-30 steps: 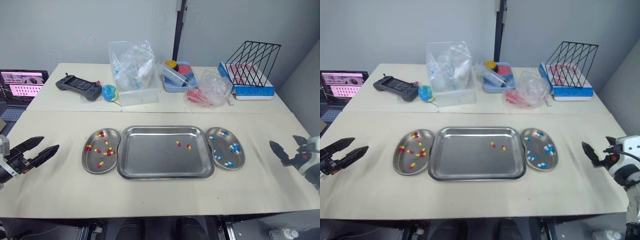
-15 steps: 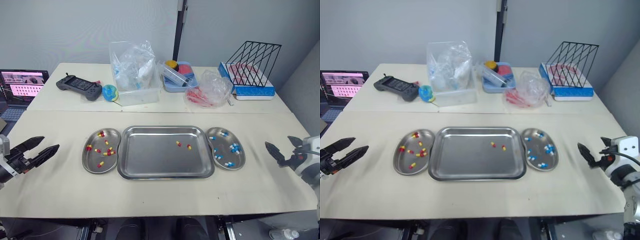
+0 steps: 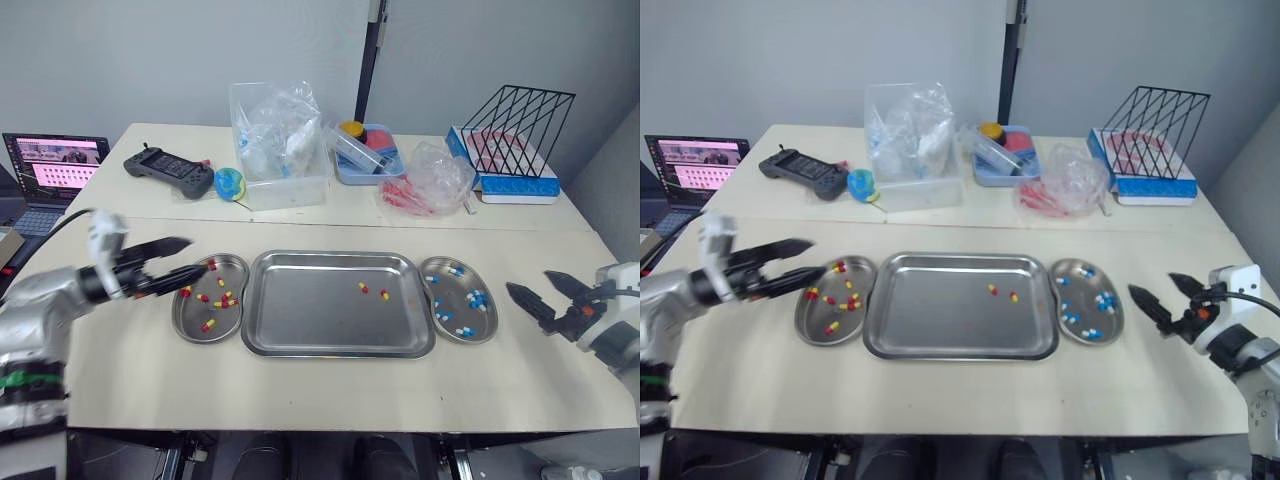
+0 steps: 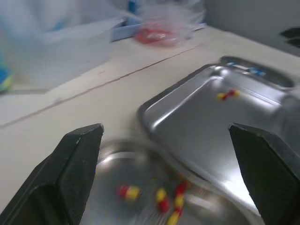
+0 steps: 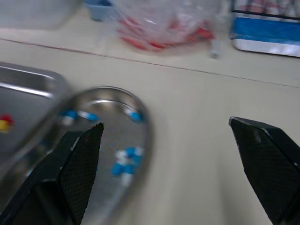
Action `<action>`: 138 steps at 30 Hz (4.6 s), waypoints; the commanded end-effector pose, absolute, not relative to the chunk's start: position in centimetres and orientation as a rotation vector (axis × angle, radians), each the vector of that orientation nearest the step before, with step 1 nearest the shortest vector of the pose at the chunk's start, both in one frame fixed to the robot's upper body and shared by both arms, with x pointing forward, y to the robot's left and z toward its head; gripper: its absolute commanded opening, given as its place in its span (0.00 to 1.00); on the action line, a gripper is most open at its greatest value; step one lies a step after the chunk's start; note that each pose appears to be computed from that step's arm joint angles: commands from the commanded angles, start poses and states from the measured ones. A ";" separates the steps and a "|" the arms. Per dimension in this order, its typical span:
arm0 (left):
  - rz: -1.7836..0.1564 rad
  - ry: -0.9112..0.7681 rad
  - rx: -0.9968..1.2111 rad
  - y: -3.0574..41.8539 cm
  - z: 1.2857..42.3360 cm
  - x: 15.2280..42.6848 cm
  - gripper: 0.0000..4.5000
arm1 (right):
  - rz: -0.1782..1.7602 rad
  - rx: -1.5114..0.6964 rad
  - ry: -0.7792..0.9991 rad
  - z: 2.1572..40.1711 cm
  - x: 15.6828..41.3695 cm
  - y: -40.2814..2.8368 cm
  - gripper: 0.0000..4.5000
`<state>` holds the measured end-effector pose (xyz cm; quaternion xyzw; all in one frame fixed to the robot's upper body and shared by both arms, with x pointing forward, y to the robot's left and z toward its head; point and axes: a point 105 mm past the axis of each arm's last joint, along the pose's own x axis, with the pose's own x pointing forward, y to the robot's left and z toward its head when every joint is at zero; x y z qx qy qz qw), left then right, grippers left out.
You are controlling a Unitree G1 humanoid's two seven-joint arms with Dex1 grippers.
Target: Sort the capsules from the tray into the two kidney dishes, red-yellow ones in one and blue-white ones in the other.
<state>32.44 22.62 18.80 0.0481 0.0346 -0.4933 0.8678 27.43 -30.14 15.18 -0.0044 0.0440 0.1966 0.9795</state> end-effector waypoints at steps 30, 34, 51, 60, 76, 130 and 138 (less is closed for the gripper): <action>-1.513 0.215 0.538 -1.5 10.6 37.0 0.66 | 0.438 -0.083 0.180 16.9 21.0 -28.5 1.00; -1.495 0.249 0.550 -1.4 10.1 37.3 0.38 | 0.428 -0.089 0.182 16.9 20.8 -28.6 1.00; -1.444 0.180 0.386 -2.0 13.3 38.4 0.13 | 0.409 -0.106 0.187 16.0 22.0 -29.3 1.00; -1.423 0.151 0.393 -3.9 13.2 38.2 0.48 | 0.389 -0.115 0.183 15.6 21.9 -29.7 1.00; -1.299 0.154 0.405 -5.8 12.3 38.9 0.48 | 0.324 -0.142 0.137 16.1 22.3 -30.6 1.00; -1.211 0.215 0.509 -6.3 9.5 38.8 0.48 | 0.263 -0.164 0.129 15.9 22.6 -30.2 1.00; -1.229 0.222 0.525 -6.7 9.1 38.4 0.23 | 0.261 -0.167 0.127 15.9 22.9 -30.1 1.00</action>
